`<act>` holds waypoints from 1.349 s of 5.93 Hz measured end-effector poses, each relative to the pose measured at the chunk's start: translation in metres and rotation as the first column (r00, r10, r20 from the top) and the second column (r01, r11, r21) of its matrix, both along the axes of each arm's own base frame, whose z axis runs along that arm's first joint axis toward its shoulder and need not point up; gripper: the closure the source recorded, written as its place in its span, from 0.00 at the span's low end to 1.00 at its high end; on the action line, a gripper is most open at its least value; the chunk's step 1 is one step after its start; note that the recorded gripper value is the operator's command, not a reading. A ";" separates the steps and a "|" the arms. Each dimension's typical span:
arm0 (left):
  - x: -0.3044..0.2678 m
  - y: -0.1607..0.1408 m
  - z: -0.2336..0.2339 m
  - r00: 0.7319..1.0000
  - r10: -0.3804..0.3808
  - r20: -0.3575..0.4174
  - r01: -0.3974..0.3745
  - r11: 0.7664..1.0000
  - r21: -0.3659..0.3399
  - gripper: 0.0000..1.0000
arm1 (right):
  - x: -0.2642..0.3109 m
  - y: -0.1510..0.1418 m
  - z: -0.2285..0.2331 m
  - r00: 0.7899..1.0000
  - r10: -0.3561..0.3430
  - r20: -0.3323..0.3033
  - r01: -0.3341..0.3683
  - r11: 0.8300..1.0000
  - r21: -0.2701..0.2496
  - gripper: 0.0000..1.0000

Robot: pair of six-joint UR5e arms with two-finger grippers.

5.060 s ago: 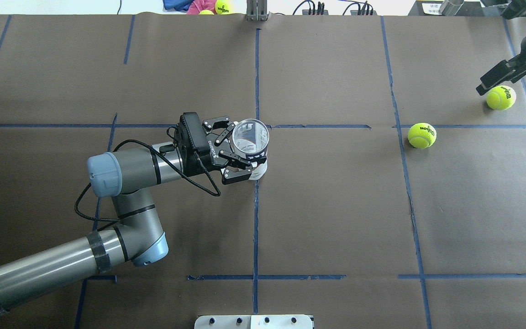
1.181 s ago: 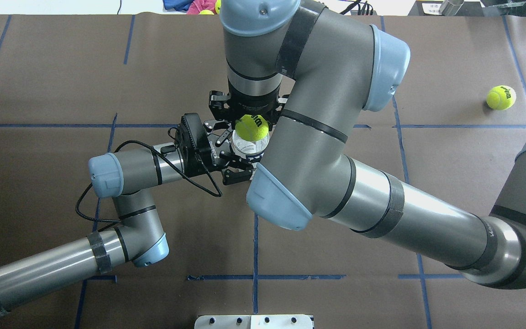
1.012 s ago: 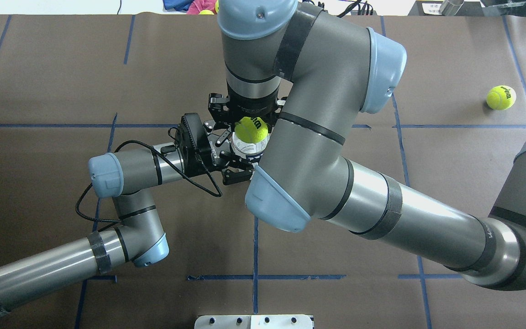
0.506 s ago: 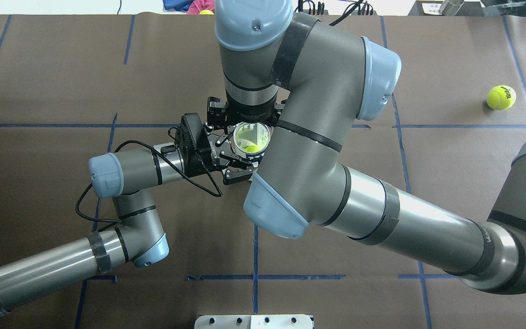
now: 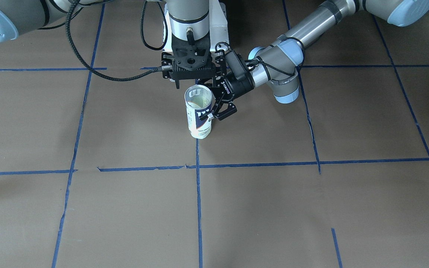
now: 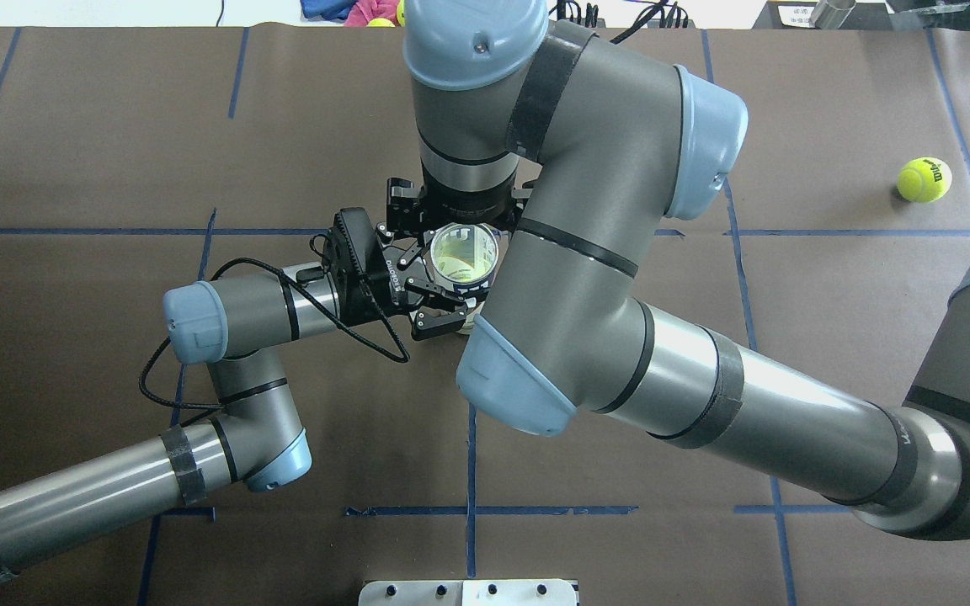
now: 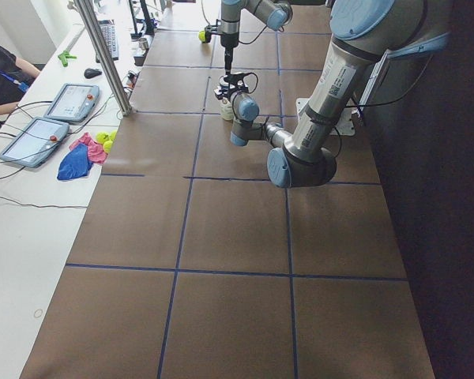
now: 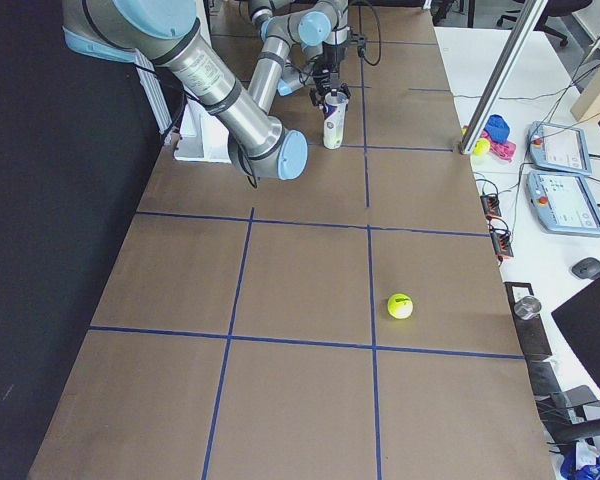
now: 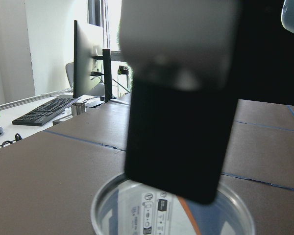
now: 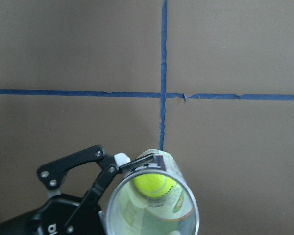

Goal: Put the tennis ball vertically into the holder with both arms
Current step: 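Move the right gripper back to the second yellow tennis ball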

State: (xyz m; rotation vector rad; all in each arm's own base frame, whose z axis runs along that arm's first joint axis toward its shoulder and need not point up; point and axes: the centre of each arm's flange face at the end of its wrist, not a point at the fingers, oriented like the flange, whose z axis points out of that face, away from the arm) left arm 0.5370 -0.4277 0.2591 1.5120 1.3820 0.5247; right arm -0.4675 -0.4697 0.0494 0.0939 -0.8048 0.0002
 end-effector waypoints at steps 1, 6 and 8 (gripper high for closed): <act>0.000 0.000 0.000 1.000 0.000 0.000 0.000 1.000 0.000 0.14 | 0.034 -0.027 0.027 0.999 -0.038 -0.014 0.039 0.999 0.036 0.00; -0.001 -0.001 0.001 1.000 -0.002 0.000 0.002 1.000 0.000 0.14 | 0.272 -0.182 0.301 0.949 -0.261 -0.177 0.299 0.924 0.238 0.00; -0.001 -0.001 0.001 1.000 -0.002 0.000 0.002 1.000 0.001 0.14 | 0.322 -0.213 0.430 0.928 -0.311 -0.205 0.362 0.885 0.292 0.01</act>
